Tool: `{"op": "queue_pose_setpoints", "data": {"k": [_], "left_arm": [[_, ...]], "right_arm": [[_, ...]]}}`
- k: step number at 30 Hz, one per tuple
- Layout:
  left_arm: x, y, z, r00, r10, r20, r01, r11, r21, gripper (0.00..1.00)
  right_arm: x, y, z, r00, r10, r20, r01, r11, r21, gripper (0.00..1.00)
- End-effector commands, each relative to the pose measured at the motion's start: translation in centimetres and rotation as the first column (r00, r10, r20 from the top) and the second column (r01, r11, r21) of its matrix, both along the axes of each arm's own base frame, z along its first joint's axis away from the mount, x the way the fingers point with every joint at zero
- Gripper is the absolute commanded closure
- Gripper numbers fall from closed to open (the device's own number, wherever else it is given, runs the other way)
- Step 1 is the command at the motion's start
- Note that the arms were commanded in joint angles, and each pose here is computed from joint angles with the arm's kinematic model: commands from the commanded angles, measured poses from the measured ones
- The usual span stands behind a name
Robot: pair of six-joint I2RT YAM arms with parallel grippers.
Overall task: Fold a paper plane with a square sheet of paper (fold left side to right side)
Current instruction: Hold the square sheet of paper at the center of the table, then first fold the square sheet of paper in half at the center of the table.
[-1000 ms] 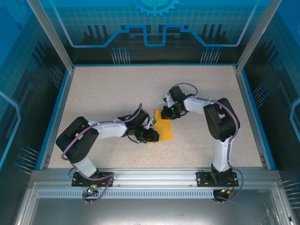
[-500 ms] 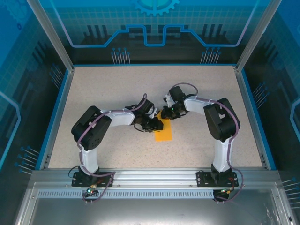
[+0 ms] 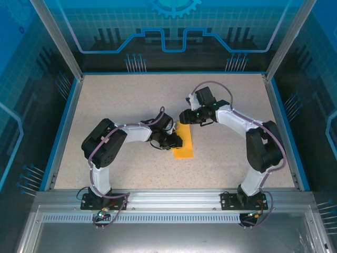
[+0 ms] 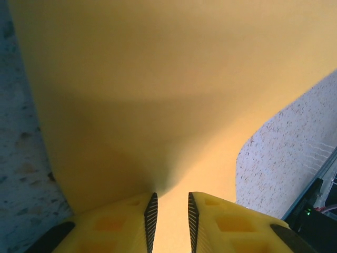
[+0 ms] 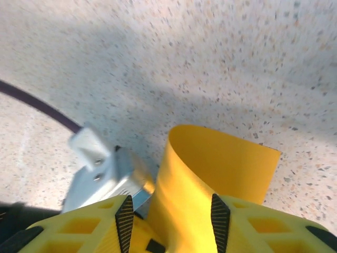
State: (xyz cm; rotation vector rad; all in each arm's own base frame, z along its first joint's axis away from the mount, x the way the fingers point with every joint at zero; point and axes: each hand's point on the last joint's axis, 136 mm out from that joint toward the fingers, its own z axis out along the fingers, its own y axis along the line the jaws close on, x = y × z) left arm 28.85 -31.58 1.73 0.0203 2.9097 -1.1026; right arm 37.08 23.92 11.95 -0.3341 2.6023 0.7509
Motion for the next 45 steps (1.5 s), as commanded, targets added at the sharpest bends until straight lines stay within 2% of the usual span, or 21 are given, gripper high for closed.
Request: {"op": "queue_pose_setpoints", "data": {"k": [1, 7, 11, 18, 22, 26, 37, 45], "left_arm": [[-1.3, 2.1, -2.9, 0.996, 0.049, -0.077, -0.040, 0.993, 0.109, 0.73], [-1.0, 1.9, -2.5, 0.996, 0.048, -0.069, -0.041, 0.994, 0.100, 0.73], [-0.9, 1.8, -2.3, 0.996, 0.049, -0.069, -0.042, 0.995, 0.095, 0.74], [0.0, 0.7, -0.5, 0.998, 0.042, -0.042, -0.039, 0.998, 0.052, 0.73], [1.1, -0.1, 1.2, 0.999, 0.030, -0.013, -0.030, 0.999, 0.016, 0.71], [2.5, -0.3, 2.3, 1.000, 0.017, 0.018, -0.018, 0.999, 0.028, 0.67], [4.9, 0.2, 1.3, 0.999, 0.027, 0.038, -0.029, 0.999, 0.046, 0.68], [6.7, 1.9, -0.4, 0.996, 0.067, 0.051, -0.072, 0.990, 0.119, 0.68]], "right_arm": [[-2.4, -1.4, -0.3, 0.999, 0.004, -0.053, -0.005, 1.000, -0.022, 0.59], [-8.1, -0.9, -4.3, 0.980, 0.025, -0.197, -0.025, 1.000, 0.002, 0.83], [-10.4, -0.6, -7.9, 0.957, 0.025, -0.290, -0.035, 0.999, -0.031, 0.87], [-12.1, -2.0, -11.6, 0.926, -0.013, -0.378, -0.038, 0.991, -0.127, 0.88], [-12.5, -3.2, -12.6, 0.916, -0.034, -0.399, -0.049, 0.979, -0.196, 0.88], [-12.5, -3.8, -13.1, 0.916, -0.043, -0.399, -0.060, 0.968, -0.242, 0.88], [-12.2, -4.2, -13.5, 0.915, -0.048, -0.400, -0.071, 0.959, -0.275, 0.88], [-12.6, -5.1, -13.8, 0.911, -0.045, -0.409, -0.097, 0.942, -0.321, 0.89]]}}
